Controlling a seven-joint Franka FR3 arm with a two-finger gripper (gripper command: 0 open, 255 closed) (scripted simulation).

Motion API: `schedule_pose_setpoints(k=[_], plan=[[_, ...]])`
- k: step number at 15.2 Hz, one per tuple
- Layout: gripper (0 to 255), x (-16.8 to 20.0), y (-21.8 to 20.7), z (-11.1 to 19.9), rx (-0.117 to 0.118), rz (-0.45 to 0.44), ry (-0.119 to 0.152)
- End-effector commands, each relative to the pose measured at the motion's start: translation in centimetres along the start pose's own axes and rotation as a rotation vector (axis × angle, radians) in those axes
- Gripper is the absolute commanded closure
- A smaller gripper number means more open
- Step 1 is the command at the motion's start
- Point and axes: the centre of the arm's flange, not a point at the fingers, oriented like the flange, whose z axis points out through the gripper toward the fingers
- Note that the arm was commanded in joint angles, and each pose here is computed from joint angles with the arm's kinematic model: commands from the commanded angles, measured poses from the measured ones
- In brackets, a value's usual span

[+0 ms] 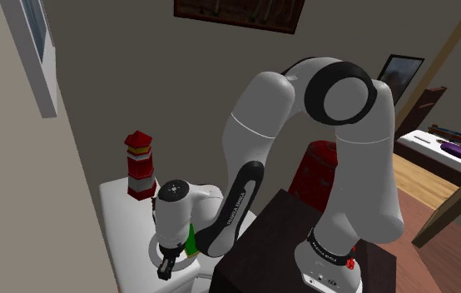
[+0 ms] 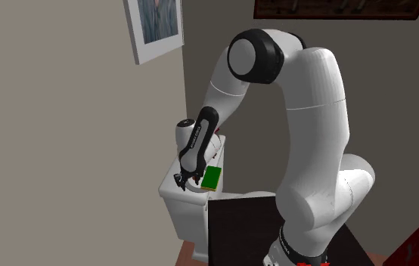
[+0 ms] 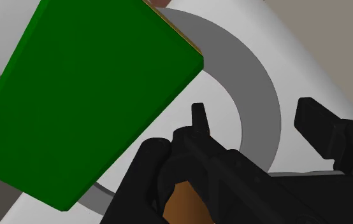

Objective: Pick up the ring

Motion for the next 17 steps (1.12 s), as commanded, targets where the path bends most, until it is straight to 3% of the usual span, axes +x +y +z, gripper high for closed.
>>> schedule_pose_setpoints(k=[1, 9, 17], plan=[[255, 0.0, 0.0, 0.2, 0.000, 0.000, -0.001], [255, 0.0, 0.0, 0.2, 0.000, 0.000, -0.001], [255, 0.0, 0.0, -4.1, 0.000, 0.000, -0.001]])
